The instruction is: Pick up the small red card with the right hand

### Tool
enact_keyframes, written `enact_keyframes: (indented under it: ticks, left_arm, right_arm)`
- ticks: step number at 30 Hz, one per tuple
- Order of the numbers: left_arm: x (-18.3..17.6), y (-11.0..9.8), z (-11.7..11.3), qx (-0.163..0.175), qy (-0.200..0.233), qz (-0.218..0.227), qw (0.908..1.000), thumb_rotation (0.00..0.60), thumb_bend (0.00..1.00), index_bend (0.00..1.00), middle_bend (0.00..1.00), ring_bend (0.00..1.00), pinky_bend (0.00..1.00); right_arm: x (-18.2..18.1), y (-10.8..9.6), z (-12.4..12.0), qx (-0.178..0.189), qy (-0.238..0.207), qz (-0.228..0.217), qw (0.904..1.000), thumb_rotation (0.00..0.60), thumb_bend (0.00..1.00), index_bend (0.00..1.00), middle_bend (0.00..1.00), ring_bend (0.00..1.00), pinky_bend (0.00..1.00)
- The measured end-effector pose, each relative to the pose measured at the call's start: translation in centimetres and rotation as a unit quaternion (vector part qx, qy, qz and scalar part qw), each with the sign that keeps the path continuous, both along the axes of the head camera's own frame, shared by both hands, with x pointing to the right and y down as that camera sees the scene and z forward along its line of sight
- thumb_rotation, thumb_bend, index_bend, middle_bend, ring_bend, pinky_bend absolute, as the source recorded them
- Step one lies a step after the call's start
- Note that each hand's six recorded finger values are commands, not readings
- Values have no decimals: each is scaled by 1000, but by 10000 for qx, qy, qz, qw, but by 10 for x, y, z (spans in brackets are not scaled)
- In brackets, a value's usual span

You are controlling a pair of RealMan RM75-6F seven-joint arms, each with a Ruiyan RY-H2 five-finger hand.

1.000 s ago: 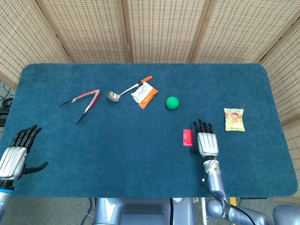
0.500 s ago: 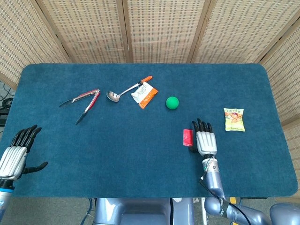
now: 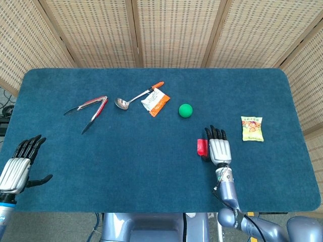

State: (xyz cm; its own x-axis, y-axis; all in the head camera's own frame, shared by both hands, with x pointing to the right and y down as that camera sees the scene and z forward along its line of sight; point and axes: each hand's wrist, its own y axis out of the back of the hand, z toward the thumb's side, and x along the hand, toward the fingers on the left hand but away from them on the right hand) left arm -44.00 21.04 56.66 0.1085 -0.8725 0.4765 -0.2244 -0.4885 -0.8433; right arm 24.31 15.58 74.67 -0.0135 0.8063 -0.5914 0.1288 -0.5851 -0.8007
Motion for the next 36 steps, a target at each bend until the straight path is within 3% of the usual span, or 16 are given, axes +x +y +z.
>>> enact_keyframes:
  ticks: [5,12,23,36]
  left_arm:
    - [0,0,0,1,4,3,10000,600,183,0,0,0,0]
    - [1,1,0,-2,13,22,10000,600,184,0,0,0,0]
    - [1,0,0,-1,15,16,10000,600,184,0,0,0,0]
    - [1,0,-1,6,21,13,10000,600,184,0,0,0,0]
  right_arm:
    - [0,-1,0,19,-16,17,10000,600,223,298,0,0,0]
    - [1,-2,-2,153,-5,5,9999,600,229,505,2,0,0]
    - [-1,-3,-2,111,-1,-37,9999,600,236,547,21,0,0]
    - [-3,-5,0,72,0,-63,10000,600,337,547,21,0,0]
